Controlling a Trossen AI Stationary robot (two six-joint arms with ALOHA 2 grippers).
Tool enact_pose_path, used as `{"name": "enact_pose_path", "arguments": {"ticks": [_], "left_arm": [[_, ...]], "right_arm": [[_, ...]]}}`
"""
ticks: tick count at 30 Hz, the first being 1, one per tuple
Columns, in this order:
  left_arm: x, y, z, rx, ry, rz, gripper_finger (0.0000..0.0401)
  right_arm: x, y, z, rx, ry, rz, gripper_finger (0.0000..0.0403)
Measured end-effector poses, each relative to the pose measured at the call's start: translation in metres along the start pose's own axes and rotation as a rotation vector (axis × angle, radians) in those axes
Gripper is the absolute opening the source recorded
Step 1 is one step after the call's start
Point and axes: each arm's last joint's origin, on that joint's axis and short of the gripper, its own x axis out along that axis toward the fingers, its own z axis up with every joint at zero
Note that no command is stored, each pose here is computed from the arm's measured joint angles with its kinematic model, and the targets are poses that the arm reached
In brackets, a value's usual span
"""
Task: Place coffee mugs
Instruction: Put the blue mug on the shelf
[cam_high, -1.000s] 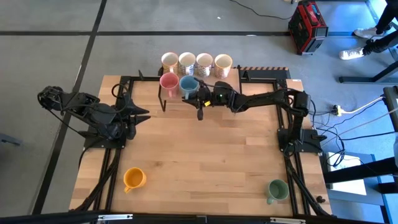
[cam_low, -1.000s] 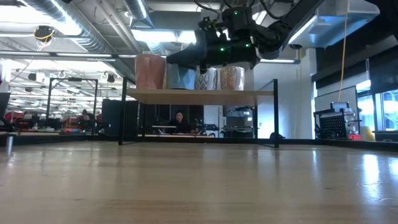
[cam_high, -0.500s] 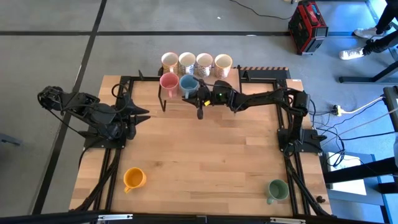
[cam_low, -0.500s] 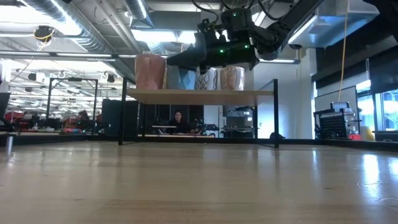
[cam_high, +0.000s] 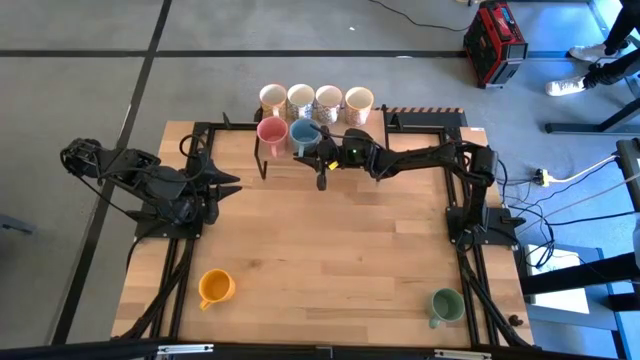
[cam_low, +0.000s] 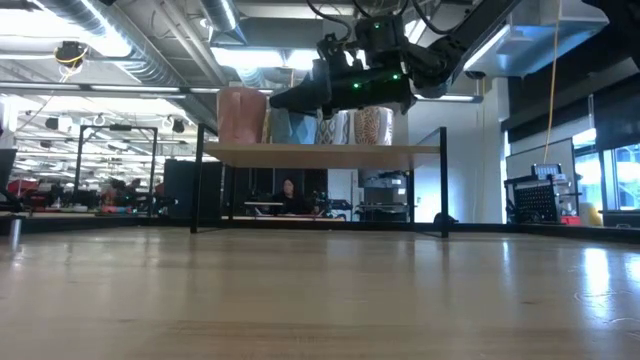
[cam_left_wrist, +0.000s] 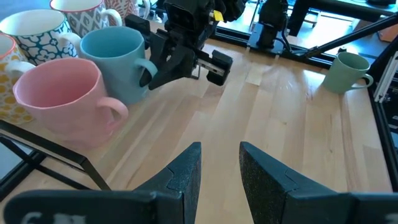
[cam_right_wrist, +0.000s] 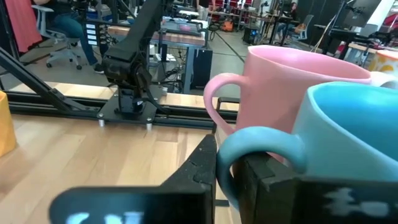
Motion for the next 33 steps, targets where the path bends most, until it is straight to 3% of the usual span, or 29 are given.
{"name": "enact_pose_path", "arguments": {"ticks": [21, 33], "left_arm": [[0.0001, 0.0, 0.0, 0.0, 0.0, 0.001, 0.0103], [0.0001, -0.0001, 0.0, -0.001, 0.001, -0.001, 0.0103]], "right_arm": [[0.0047, -0.0022, 0.0062, -0.007, -0.038, -0.004, 0.0023], [0.0073, -0.0016, 0.0025, 0.012, 0.01, 0.028, 0.0025]]}}
